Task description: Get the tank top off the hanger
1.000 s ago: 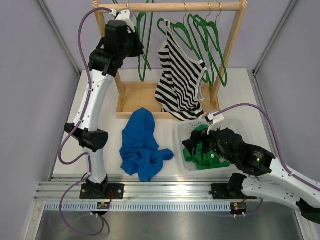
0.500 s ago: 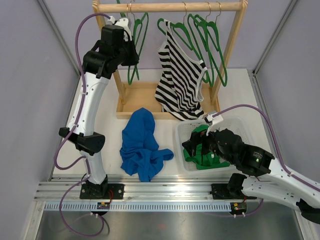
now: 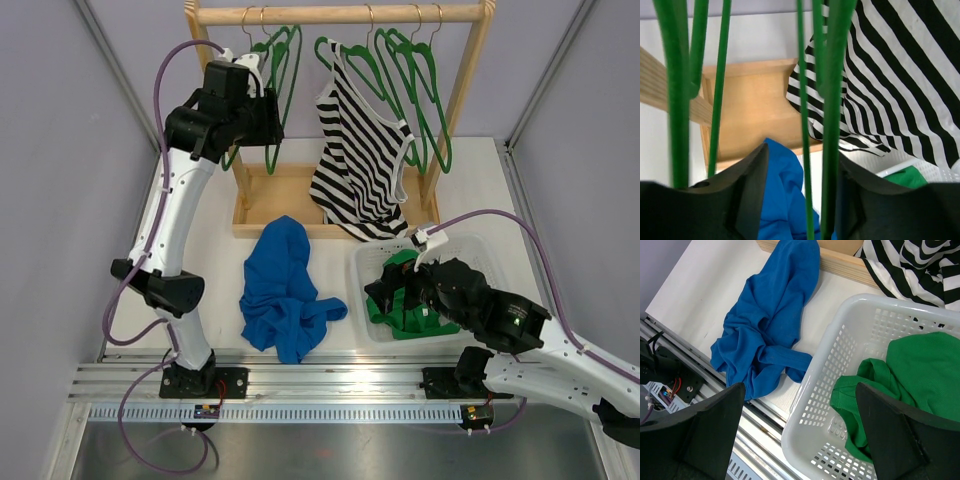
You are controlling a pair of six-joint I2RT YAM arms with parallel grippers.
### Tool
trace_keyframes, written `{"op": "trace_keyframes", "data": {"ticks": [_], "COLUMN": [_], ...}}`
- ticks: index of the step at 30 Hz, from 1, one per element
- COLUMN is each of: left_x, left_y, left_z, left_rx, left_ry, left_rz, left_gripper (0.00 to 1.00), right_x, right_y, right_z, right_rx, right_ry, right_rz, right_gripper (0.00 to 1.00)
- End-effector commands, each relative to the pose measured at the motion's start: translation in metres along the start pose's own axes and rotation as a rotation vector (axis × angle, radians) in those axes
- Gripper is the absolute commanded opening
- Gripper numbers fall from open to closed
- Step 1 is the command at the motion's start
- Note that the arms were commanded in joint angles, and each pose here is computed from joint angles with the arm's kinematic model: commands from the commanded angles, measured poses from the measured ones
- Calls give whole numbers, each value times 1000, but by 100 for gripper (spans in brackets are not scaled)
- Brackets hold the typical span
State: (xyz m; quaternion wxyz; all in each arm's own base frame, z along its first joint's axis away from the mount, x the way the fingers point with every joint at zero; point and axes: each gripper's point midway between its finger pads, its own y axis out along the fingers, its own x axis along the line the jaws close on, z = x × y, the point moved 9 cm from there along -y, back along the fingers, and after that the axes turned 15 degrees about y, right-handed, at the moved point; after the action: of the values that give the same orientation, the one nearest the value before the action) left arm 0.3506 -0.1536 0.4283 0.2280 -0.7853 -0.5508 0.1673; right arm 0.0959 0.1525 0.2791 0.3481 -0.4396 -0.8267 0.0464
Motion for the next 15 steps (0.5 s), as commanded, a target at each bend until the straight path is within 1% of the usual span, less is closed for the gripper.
{"op": "trace_keyframes", "data": {"ticks": [1, 2, 3, 5, 6, 7, 8, 9, 11, 12, 13, 14, 15], "left_x": [0, 0, 0, -1, 0, 0, 1, 1, 2, 3, 4, 5, 6], "left_y": [-44, -58, -58, -69, -84, -85, -91, -109, -114, -119, -136, -134, -137], "left_z": [-16, -17, -13, -10, -10, -4, -2, -1, 9, 13, 17, 29, 35], "left_rx": [-151, -181, -169, -189, -218, -215, -223, -260, -249, -254, -292, -262, -265], "left_ry": [-7, -8, -5, 1, 2, 6, 8, 9, 13, 13, 10, 7, 1], "left_rz": [26, 28, 29, 32, 33, 30, 27, 28, 23, 21, 16, 10, 0], "left_gripper": [54, 60, 63, 66, 68, 70, 80, 99, 99, 99, 99, 99, 99], "right_x": [7, 7, 9, 11, 14, 14, 15, 20, 27, 33, 37, 39, 42], "right_y": [1, 3, 4, 8, 12, 15, 18, 20, 28, 32, 40, 45, 59], "right_z": [-6, -5, -5, -4, -3, -1, -1, 1, 4, 6, 9, 11, 18], "right_rx": [-27, -25, -23, -10, -1, 8, 17, 37, 73, 100, 132, 152, 200], "right_ry": [16, 12, 13, 5, 1, -5, -18, -24, -38, -41, -49, -60, -73], "right_rz": [-29, -30, -43, -48, -60, -62, -70, -111, -145, -194, -204, -215, -209], "right_gripper": [99, 99, 99, 99, 100, 100, 99, 100, 100, 99, 100, 100, 100]}}
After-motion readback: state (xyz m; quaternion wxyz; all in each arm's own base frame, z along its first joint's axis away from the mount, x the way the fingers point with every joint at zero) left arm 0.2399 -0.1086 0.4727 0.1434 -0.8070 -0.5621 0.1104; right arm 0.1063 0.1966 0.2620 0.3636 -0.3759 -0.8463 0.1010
